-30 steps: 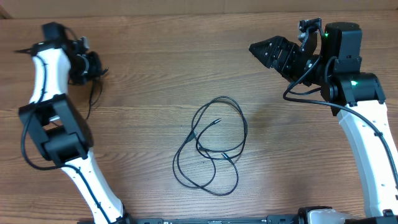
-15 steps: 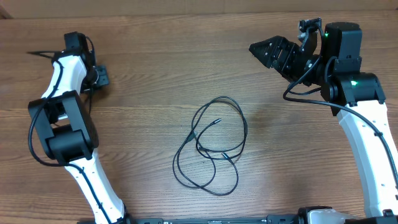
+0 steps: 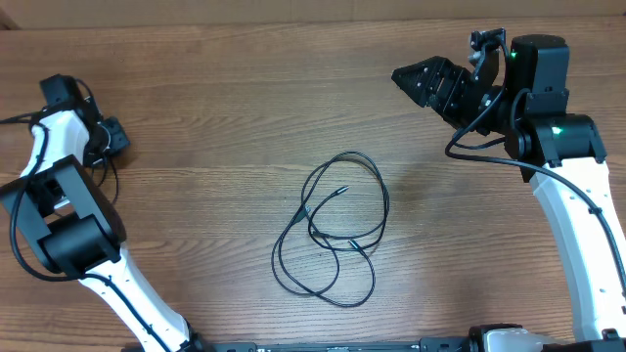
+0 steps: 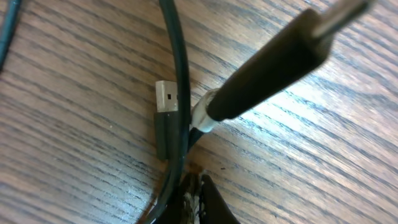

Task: Untangle cables

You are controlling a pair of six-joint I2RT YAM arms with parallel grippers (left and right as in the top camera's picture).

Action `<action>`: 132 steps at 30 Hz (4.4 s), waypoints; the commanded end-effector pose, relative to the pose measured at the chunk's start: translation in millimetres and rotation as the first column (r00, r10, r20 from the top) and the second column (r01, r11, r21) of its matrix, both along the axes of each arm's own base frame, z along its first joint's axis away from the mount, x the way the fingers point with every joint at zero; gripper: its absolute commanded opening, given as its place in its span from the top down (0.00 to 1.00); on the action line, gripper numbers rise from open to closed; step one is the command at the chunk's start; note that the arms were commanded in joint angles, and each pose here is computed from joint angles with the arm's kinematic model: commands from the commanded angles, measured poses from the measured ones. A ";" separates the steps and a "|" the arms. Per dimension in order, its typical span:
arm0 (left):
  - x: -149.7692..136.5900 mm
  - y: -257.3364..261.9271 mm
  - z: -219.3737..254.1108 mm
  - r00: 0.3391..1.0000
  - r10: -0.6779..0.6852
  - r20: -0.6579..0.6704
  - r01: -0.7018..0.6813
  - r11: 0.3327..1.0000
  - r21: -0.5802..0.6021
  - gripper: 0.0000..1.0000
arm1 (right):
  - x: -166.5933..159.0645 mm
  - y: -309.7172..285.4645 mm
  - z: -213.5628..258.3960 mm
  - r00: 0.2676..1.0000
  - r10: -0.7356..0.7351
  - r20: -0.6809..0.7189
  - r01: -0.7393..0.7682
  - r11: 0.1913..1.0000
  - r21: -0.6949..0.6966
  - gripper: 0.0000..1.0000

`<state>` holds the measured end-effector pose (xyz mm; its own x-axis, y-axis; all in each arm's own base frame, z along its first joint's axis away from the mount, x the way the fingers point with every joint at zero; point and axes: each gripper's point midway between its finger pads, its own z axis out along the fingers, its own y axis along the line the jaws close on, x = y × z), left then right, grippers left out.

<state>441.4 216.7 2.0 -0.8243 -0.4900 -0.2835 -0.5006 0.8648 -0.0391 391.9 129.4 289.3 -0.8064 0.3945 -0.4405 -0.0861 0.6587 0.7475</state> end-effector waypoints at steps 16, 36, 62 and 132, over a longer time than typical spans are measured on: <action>8.7 -188.9 156.3 0.944 -0.138 0.299 0.282 0.810 -0.514 0.96 | 2.1 -1.2 11.5 0.999 0.000 0.035 0.001 1.000 -0.004 0.00; -120.0 -386.6 64.1 0.826 -0.534 -0.179 0.440 0.811 -0.387 0.95 | 2.1 -1.2 11.5 0.999 -0.001 0.036 0.001 1.000 -0.005 0.00; -137.3 -464.3 18.3 0.759 -0.650 -0.037 0.629 0.747 -0.218 0.91 | 2.1 -1.2 11.5 0.999 -0.001 0.036 0.001 1.000 -0.005 0.00; -131.9 -456.7 13.0 0.777 -0.628 -0.034 0.615 0.770 -0.170 0.43 | 3.6 -1.1 13.5 0.999 -0.001 0.047 0.001 1.000 -0.004 0.00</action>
